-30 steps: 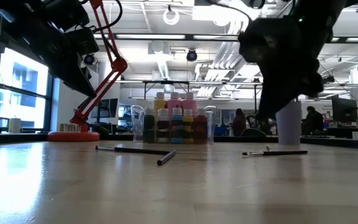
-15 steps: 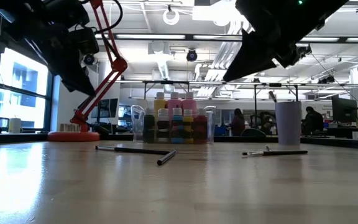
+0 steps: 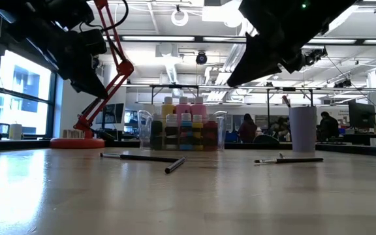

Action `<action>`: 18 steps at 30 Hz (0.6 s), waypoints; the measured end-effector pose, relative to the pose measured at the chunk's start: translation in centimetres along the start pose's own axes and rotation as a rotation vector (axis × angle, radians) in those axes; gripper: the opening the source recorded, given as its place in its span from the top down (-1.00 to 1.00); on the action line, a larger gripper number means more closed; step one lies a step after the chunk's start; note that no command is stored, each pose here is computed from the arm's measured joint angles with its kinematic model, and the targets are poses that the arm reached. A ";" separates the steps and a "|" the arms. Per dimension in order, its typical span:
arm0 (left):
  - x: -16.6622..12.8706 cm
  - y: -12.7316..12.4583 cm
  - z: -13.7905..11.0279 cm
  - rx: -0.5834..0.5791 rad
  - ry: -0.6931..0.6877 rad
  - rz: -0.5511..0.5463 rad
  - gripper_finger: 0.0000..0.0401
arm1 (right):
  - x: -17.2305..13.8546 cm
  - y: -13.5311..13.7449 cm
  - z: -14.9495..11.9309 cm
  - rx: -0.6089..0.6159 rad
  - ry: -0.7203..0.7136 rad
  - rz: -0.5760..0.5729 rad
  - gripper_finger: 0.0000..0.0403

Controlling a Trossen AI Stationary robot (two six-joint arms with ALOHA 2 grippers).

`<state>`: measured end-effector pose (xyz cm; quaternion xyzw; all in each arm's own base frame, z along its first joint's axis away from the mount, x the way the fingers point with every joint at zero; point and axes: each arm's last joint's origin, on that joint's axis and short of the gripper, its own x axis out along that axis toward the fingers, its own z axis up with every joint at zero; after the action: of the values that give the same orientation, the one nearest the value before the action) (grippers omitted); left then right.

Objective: Pick & Place Paint Supplies
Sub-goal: Put the black paint brush into the violet cup

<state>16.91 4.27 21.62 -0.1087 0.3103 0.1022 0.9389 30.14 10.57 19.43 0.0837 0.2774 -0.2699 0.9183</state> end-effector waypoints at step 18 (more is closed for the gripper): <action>0.0 0.0 0.0 0.032 0.001 0.000 0.49 | 0.4 -0.1 0.5 0.040 -0.023 0.006 0.99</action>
<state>16.91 4.27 21.62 -0.0937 0.3122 0.0970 0.9404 30.61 10.20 19.59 0.0998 0.2611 -0.2734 0.9204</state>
